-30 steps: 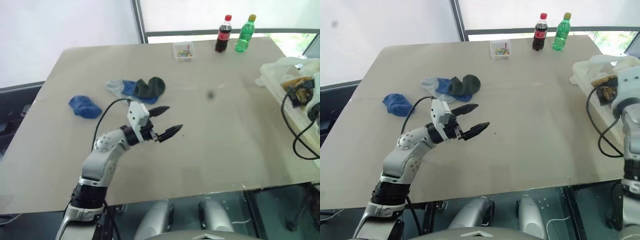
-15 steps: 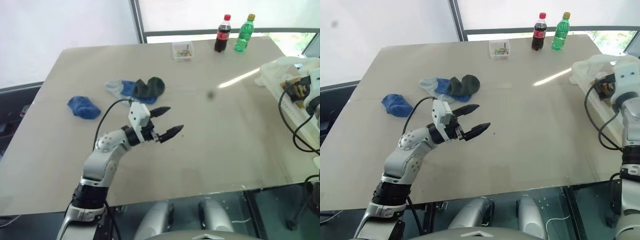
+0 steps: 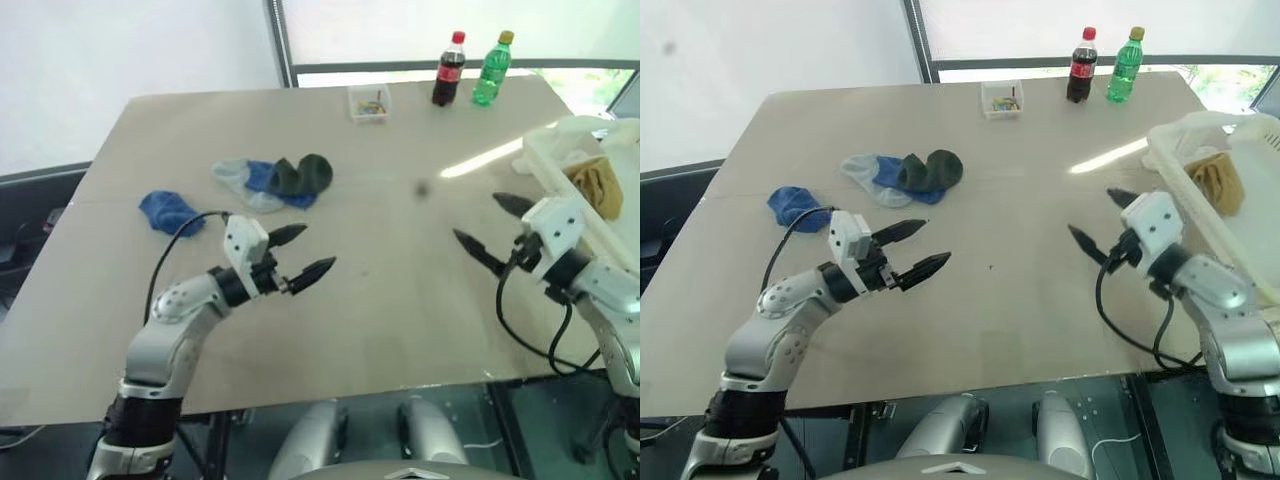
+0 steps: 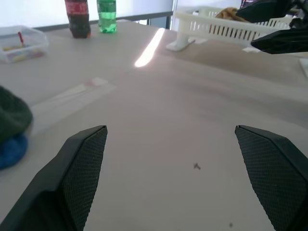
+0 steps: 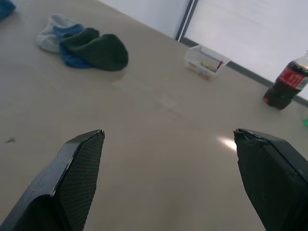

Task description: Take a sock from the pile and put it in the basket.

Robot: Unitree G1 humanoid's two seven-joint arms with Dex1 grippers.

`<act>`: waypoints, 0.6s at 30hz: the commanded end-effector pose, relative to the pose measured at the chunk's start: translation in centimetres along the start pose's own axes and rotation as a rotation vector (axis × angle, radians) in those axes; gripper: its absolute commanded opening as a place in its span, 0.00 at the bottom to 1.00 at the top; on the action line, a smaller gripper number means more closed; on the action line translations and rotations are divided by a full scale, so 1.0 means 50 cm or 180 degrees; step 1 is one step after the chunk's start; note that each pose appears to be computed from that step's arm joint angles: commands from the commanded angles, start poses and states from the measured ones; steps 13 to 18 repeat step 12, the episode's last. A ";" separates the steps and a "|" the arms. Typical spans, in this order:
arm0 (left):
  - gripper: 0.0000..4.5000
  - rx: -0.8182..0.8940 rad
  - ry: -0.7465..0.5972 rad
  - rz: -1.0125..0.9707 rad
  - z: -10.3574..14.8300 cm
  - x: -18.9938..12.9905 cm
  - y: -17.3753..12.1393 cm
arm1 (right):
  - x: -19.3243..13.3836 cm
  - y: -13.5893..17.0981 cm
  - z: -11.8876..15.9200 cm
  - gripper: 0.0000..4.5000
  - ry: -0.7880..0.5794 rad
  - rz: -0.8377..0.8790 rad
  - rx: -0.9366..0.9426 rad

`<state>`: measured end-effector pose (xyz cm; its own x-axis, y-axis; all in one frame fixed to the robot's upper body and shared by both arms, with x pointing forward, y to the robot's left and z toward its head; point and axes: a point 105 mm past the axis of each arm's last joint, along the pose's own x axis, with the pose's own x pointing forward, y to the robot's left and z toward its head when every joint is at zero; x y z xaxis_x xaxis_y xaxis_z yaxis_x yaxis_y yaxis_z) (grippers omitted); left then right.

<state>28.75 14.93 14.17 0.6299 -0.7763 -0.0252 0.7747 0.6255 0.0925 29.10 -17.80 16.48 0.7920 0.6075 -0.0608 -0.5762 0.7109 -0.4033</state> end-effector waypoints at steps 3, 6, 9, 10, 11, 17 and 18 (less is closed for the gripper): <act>1.00 0.0151 0.0140 0.0121 0.016 -0.079 0.013 | -0.065 0.018 -0.012 0.98 0.0242 0.0158 -0.0116; 1.00 0.0137 0.0290 0.0195 0.007 -0.121 0.021 | -0.097 0.018 -0.024 0.98 0.0402 0.0144 -0.0095; 1.00 0.0147 0.0362 0.0201 0.004 -0.140 0.020 | -0.110 0.017 -0.022 0.98 0.0417 0.0099 -0.0044; 1.00 0.0134 0.0369 0.0203 0.004 -0.142 0.019 | -0.112 0.017 -0.021 0.98 0.0417 0.0093 -0.0046; 1.00 0.0100 0.0355 0.0188 0.005 -0.143 0.017 | -0.113 0.018 -0.020 0.98 0.0420 0.0092 -0.0043; 1.00 0.0090 0.0362 0.0192 0.006 -0.144 0.017 | -0.114 0.019 -0.020 0.98 0.0421 0.0090 -0.0041; 1.00 0.0090 0.0362 0.0192 0.006 -0.144 0.017 | -0.114 0.019 -0.020 0.98 0.0421 0.0090 -0.0041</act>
